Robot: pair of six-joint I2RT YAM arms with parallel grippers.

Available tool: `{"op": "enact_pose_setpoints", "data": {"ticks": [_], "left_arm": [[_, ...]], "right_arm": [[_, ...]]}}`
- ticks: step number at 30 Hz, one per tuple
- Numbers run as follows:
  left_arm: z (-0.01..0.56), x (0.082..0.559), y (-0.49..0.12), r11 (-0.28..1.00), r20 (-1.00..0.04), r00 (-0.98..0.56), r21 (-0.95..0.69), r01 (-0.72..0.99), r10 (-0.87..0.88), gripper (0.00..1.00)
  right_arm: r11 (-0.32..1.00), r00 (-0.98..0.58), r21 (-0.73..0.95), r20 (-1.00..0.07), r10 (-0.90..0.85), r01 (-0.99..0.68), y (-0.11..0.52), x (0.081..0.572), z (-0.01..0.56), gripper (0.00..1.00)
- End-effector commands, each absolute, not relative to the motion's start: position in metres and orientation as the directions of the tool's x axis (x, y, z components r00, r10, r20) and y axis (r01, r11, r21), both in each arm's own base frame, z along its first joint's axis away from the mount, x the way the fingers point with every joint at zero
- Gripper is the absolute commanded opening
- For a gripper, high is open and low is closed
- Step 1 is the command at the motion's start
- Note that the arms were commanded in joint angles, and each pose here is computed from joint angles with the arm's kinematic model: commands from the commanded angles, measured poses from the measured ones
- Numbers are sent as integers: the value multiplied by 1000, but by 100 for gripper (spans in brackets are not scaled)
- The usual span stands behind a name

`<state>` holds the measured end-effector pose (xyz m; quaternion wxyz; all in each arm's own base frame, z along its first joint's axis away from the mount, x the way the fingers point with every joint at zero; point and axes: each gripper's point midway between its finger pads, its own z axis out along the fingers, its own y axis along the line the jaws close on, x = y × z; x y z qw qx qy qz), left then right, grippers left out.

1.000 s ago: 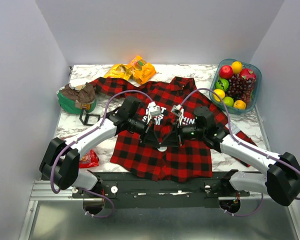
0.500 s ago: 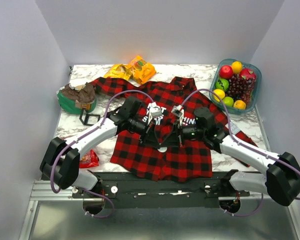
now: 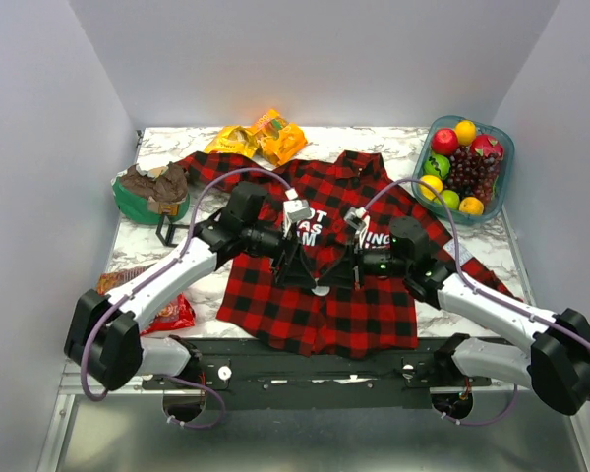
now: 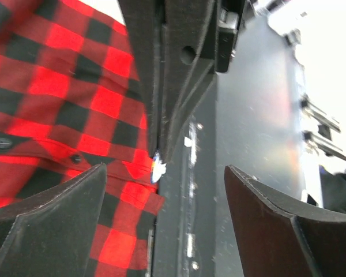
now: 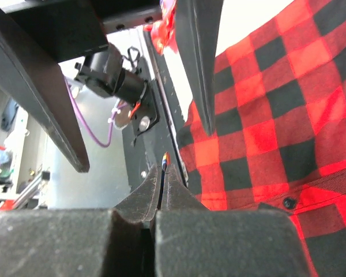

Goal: Pin the brooch onto the clothing

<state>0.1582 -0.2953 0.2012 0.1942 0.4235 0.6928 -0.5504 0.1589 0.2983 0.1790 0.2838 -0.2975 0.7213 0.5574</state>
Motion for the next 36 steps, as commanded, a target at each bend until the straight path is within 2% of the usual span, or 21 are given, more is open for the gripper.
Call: {"op": "enact_pose_setpoints", "data": {"ticks": [1,2,3,5,6,7,8,9,11,12,17,20,23,27,33,36], "left_arm": [[233,195,-283,183,-833,-507,-475,860,222,91],[236,199,-281,210,-845,-499,-462,862,190,91],[259,207,-279,227,-896,-427,-395,890,118,91],[267,217,-276,307,-886,-463,-440,844,2,91],[298,219,-276,290,-917,-385,-399,870,-107,91],[308,224,-273,313,-910,-371,-412,855,-184,90],[300,221,-272,301,-856,-449,-513,804,-257,90],[330,218,-267,265,-858,-364,-469,842,-361,90],[330,215,-263,234,-803,-390,-528,817,-451,88],[342,212,-261,217,-797,-355,-505,835,-489,88],[345,209,-260,220,-773,-344,-519,826,-533,88],[354,201,-258,180,-749,-334,-512,840,-572,88],[358,196,-260,155,-742,-339,-508,847,-578,83],[353,193,-268,125,-736,-370,-521,845,-567,70],[349,190,-281,94,-737,-411,-536,839,-537,67],[350,190,-287,82,-739,-419,-535,841,-527,60]], "right_arm": [[239,-603,588,-798,14,-773,300,178,209,1],[239,-595,586,-803,41,-774,301,181,217,1],[235,-578,583,-811,97,-778,302,186,233,1],[228,-566,586,-810,152,-777,304,192,250,1],[231,-552,589,-807,210,-774,304,198,266,1],[230,-538,587,-807,244,-776,303,200,277,1],[229,-528,587,-805,271,-777,303,202,286,1],[230,-511,586,-801,311,-777,302,206,297,1],[227,-477,571,-802,359,-789,300,208,318,1],[238,-456,566,-799,391,-789,298,213,327,1],[234,-395,550,-781,484,-802,290,218,357,1],[205,-394,553,-764,510,-807,290,216,365,1],[182,-408,565,-749,523,-805,290,214,367,1],[159,-420,575,-735,533,-803,290,212,367,1],[154,-419,575,-731,538,-804,289,210,370,1],[149,-423,574,-732,534,-805,290,209,370,1]]}}
